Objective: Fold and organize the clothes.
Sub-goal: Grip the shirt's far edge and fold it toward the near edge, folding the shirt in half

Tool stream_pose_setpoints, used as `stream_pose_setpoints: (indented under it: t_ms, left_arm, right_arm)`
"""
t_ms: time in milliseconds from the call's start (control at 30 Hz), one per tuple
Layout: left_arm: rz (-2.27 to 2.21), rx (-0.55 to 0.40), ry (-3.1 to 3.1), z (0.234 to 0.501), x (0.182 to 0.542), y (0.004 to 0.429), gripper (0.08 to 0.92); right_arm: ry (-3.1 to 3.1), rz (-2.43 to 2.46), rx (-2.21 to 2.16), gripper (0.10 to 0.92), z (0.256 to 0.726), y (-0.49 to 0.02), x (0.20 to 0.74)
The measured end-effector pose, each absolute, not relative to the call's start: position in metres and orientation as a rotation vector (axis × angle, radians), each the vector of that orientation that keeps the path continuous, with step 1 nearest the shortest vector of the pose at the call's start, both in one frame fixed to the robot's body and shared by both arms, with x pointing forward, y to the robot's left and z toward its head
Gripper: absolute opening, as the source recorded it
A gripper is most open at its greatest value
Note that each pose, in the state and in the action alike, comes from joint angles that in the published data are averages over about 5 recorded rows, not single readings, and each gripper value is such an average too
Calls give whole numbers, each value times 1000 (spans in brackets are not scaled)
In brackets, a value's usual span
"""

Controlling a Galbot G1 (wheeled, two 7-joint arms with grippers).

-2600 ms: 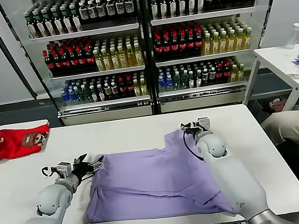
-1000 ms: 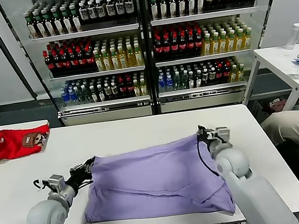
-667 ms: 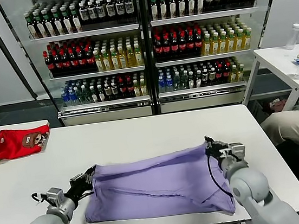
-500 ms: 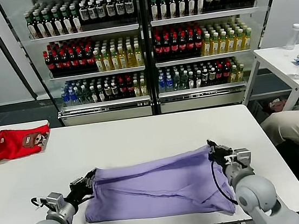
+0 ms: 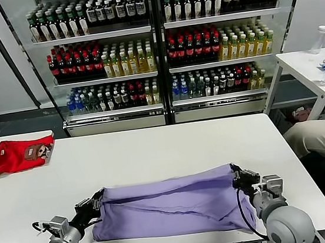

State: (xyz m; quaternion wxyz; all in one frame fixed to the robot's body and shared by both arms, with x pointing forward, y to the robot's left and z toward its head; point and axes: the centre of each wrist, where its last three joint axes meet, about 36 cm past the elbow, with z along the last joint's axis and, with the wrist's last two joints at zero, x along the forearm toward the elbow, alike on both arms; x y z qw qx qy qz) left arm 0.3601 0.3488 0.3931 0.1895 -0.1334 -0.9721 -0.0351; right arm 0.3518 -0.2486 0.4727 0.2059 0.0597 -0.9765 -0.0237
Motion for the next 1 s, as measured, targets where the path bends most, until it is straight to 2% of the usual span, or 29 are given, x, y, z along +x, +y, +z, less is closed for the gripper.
stream_pose_setpoints:
  t_ms: [267, 400, 700, 1000]
  left_arm:
    - [-105, -385, -2727, 392, 357, 350, 89]
    - [-129, -370, -2710, 389, 356, 352, 136]
    - [-185, -307, -2717, 391, 353, 352, 391]
    - [-142, -211, -2709, 398, 335, 324, 651]
  right_arm:
    - [-2696, -76, 160, 121, 472, -247, 338]
    - [-2672, -72, 162, 133, 467, -246, 333]
    - [-2655, -69, 181, 367, 468, -244, 317]
    - [-2668, -47, 199, 626, 474, -238, 304]
